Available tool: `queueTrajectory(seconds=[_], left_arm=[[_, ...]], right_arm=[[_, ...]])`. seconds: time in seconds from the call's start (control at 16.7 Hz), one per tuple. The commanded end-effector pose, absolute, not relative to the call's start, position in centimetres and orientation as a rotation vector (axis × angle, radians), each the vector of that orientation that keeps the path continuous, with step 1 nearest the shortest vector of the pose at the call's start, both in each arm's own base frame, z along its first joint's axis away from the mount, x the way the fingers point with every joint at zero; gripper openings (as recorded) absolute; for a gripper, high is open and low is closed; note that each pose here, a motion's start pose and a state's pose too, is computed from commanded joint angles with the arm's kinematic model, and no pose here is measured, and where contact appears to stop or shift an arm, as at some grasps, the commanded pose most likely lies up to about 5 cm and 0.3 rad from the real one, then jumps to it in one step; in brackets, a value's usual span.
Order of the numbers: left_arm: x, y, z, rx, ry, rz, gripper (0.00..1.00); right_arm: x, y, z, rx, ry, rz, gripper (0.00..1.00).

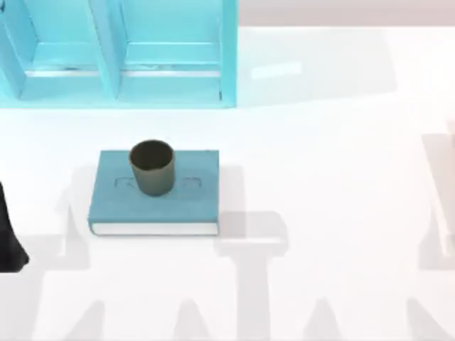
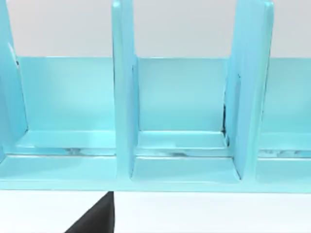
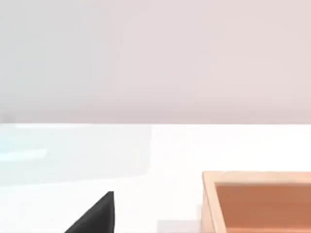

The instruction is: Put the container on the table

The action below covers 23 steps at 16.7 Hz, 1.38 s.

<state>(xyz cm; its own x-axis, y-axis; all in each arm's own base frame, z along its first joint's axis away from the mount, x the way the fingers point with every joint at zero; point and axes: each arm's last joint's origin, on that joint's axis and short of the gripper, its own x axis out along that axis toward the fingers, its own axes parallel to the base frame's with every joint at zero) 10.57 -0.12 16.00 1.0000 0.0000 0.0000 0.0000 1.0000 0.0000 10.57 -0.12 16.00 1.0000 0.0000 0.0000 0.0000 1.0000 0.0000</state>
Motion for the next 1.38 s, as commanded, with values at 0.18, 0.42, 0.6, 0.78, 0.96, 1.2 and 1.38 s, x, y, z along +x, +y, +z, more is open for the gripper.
queueTrajectory(seconds=[0.18,0.42,0.6,0.78,0.96,1.2,1.38], left_arm=[[10.6,-0.1,16.0,0.000,0.000,0.000,1.00],[10.6,-0.1,16.0,0.000,0.000,0.000,1.00],[10.6,-0.1,16.0,0.000,0.000,0.000,1.00],[10.6,-0.1,16.0,0.000,0.000,0.000,1.00],[10.6,-0.1,16.0,0.000,0.000,0.000,1.00],[10.6,-0.1,16.0,0.000,0.000,0.000,1.00],[10.6,-0.1,16.0,0.000,0.000,0.000,1.00]], right_arm=[[10.6,-0.1,16.1,0.002,0.007,0.002,1.00],[10.9,0.4,17.8,0.034,0.117,0.033,1.00],[11.8,1.2,20.4,0.071,0.267,0.065,1.00],[13.8,2.5,23.8,0.102,0.452,0.091,1.00],[17.1,4.9,27.3,0.114,0.651,0.104,1.00],[22.9,10.3,30.5,0.090,0.905,0.095,1.00],[27.1,16.1,31.4,0.047,1.059,0.070,1.00]])
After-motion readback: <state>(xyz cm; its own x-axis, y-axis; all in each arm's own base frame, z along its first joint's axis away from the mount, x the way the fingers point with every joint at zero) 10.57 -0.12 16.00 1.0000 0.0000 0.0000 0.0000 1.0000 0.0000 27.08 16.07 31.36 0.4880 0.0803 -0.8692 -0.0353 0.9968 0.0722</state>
